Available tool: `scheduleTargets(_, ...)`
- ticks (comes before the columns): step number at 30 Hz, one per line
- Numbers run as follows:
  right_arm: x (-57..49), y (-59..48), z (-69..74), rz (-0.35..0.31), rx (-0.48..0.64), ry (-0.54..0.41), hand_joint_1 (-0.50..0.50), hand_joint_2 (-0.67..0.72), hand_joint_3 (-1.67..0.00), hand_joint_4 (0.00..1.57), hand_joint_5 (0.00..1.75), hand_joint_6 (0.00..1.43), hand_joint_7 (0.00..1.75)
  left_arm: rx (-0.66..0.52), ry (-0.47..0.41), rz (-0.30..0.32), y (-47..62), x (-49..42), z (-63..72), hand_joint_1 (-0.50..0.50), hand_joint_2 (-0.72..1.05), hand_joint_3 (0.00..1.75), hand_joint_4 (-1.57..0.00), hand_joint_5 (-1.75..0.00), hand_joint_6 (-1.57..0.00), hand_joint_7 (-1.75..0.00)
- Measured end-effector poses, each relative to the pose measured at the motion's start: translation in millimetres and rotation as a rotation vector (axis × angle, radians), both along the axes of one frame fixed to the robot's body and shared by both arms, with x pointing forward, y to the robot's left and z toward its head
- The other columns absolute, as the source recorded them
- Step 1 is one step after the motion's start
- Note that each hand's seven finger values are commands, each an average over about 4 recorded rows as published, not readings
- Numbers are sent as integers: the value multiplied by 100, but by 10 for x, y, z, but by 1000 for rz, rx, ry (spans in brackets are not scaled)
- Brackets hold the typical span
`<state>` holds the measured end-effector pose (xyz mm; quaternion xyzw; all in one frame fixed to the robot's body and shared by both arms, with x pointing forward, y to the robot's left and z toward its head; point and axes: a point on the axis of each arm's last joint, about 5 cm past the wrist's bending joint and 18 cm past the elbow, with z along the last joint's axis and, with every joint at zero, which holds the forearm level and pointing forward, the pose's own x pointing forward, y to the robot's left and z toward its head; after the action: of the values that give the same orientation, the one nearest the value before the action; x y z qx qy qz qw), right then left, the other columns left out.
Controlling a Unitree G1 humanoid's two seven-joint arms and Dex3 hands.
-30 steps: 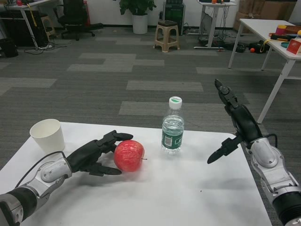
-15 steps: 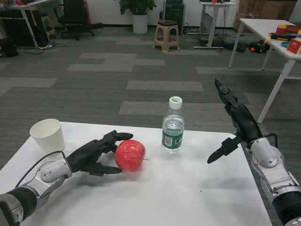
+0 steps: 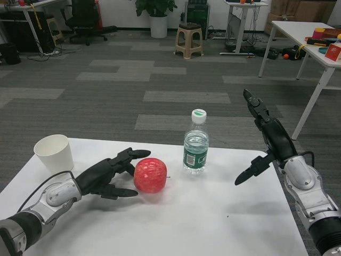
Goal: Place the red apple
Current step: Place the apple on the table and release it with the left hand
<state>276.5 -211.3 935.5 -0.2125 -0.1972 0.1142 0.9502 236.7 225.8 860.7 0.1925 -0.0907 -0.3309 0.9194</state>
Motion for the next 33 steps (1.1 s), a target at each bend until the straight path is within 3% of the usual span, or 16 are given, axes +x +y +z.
scheduleTargets(12,-1,0,2,1,4,-4,-50,15,0,0,0,0,0,-15,-8,26,39,-25,-6,-30,87,17,0,-154,-3,-35)
scheduleTargets(21,-8,-1,-5,1,7,-2,-50,15,0,0,0,0,0,-66,-19,89,107,-83,-29,-36,96,17,0,-154,-3,-30)
scheduleTargets(26,-13,2,-5,3,8,-4,-50,15,0,0,0,0,0,-127,-46,130,127,-82,-7,-41,105,9,0,-154,0,-24)
scheduleTargets(33,-18,0,-9,3,11,-3,-50,15,0,0,0,0,0,-242,-113,203,149,-73,42,-43,105,9,0,-131,0,-21)
